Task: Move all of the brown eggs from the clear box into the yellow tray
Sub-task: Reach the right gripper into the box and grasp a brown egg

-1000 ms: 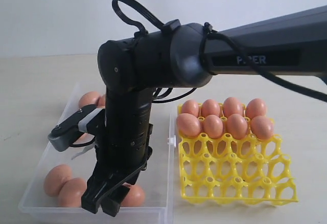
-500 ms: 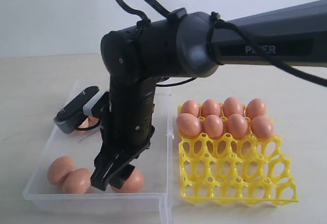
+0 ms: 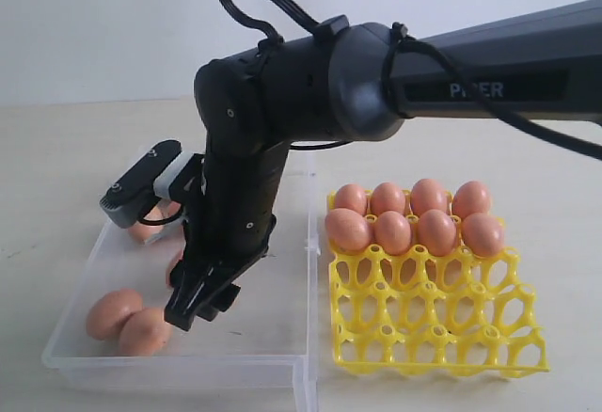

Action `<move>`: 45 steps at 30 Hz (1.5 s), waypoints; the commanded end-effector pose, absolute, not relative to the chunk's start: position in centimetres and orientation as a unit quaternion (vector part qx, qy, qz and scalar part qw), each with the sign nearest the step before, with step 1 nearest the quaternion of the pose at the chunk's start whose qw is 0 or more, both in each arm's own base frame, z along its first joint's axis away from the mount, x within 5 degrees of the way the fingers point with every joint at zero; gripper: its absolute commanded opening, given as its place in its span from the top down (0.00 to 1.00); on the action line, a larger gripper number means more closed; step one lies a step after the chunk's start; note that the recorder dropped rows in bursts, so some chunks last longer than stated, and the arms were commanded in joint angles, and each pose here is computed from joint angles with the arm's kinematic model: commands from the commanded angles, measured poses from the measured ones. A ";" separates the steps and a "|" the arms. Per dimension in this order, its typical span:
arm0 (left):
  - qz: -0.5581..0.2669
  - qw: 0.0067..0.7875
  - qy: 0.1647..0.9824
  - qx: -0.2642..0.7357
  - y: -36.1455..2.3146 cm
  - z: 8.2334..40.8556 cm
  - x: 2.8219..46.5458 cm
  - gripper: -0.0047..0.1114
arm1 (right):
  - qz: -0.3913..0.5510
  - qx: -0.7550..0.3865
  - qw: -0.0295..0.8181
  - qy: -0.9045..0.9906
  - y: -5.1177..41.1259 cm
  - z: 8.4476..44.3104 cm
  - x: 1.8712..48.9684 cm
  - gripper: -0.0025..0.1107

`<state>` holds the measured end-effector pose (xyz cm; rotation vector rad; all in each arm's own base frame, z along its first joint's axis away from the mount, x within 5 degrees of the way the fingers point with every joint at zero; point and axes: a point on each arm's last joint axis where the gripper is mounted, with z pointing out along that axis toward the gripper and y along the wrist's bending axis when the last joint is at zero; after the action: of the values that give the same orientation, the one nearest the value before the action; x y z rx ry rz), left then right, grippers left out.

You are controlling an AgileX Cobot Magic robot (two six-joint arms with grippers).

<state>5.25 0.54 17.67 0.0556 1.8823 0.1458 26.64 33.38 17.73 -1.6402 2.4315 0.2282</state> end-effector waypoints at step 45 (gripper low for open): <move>0.059 0.594 0.802 0.024 0.5 17.9 5.2 0.96 | 0.224 -0.305 0.062 0.924 38.4 11.0 24.8 0.45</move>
<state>5.25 0.54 17.67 0.0556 1.8823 0.1458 25.18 38.28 12.03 -0.8820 2.7775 0.7006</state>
